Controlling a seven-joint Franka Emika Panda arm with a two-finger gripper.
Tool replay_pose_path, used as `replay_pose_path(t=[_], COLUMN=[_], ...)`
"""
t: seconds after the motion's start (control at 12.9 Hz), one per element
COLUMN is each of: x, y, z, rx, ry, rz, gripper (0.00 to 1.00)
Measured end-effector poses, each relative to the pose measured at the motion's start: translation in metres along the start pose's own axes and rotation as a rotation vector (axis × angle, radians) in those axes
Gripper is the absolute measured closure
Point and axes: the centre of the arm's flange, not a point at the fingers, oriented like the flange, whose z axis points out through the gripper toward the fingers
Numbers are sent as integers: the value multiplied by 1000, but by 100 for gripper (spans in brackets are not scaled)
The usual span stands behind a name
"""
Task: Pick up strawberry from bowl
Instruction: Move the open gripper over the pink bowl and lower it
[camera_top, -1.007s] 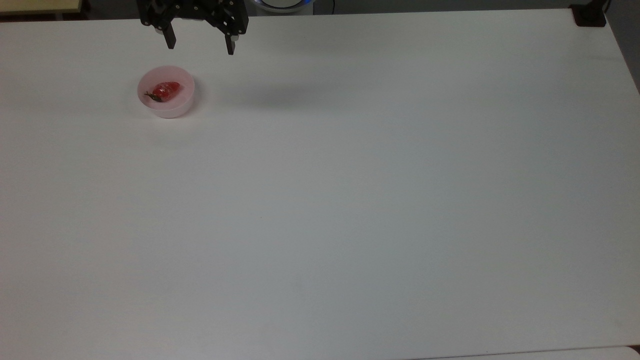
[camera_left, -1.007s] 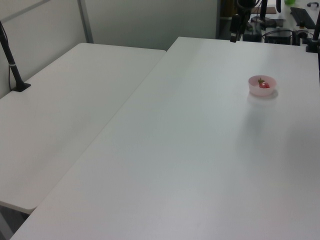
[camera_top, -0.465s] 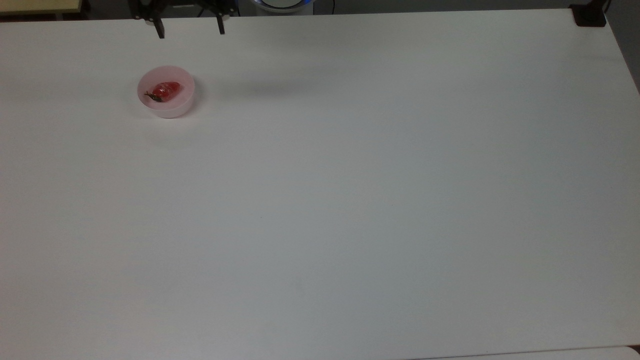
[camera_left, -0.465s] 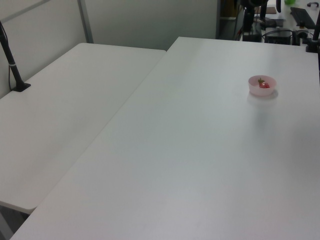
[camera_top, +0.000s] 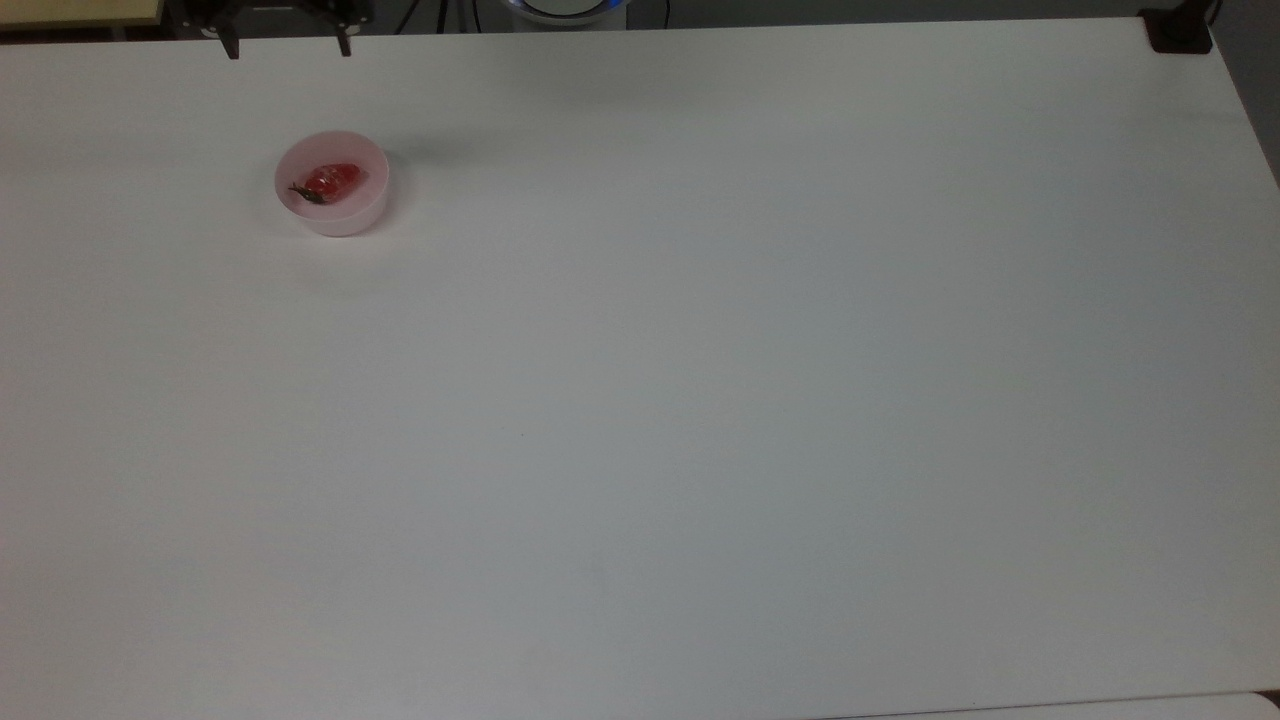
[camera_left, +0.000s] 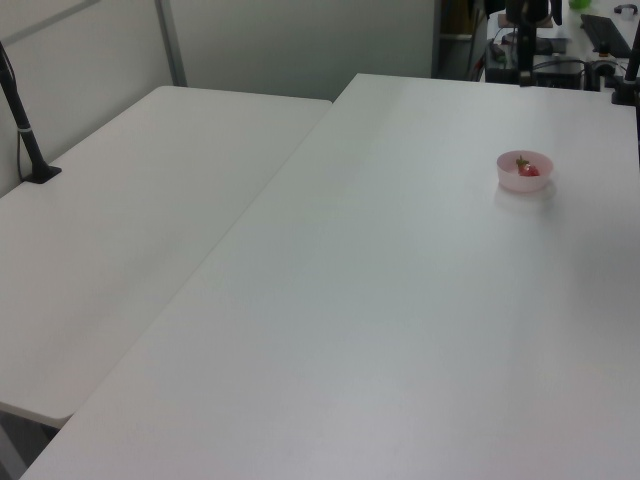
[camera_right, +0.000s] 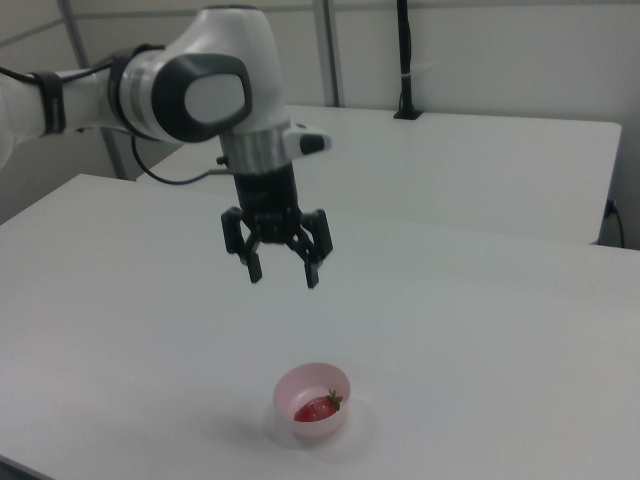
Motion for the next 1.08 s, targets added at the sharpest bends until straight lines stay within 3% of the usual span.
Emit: replay_pose_path(t=[0.15,0.23,0.39,0.7,1.08], x=[-4,-8,-14,-9,6], y=[10,18,30,36,35], z=[22,42,82,148,168], rx=[8,17,29,66,84], ry=[-19,-33,-49,-75,-43], rz=[17,34,59,202,251], gripper=[8,20,23,24,24])
